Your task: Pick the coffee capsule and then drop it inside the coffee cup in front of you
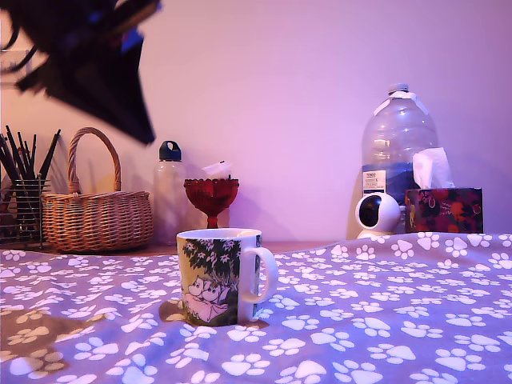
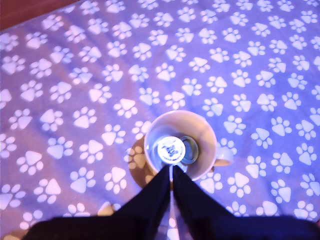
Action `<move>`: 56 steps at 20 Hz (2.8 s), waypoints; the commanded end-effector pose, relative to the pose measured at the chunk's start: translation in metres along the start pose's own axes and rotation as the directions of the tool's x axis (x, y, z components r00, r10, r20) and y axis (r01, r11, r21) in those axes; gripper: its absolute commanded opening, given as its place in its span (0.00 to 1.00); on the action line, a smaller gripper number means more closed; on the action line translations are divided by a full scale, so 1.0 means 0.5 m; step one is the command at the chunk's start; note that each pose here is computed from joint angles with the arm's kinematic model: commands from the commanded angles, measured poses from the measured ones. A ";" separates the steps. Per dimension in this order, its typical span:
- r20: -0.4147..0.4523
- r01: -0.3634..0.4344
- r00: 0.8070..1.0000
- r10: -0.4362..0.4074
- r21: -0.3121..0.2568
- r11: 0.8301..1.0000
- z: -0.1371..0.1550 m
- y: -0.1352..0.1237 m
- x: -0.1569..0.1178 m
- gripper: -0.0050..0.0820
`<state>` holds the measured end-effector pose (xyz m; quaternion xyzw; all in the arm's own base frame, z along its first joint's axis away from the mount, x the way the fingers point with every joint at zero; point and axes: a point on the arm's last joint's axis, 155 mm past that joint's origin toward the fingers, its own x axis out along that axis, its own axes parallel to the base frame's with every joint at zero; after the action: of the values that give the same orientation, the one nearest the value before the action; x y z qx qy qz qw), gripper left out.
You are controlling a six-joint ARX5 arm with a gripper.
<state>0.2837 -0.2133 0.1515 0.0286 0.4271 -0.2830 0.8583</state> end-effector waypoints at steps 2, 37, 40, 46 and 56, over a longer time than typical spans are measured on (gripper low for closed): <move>-0.030 -0.007 1.000 0.006 -0.038 0.999 -0.043 0.013 0.016 0.03; 0.026 -0.052 0.998 0.061 -0.267 0.962 -0.072 0.072 -0.033 0.74; 0.027 -0.054 0.997 0.066 -0.327 0.943 -0.071 0.074 -0.033 0.82; 0.030 -0.068 0.996 0.082 -0.326 0.943 -0.070 0.080 -0.033 0.82; 0.051 -0.072 0.994 0.094 -0.323 0.944 -0.059 0.084 -0.034 0.82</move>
<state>0.2793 -0.1632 0.1427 -0.1021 0.4355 -0.1766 0.8768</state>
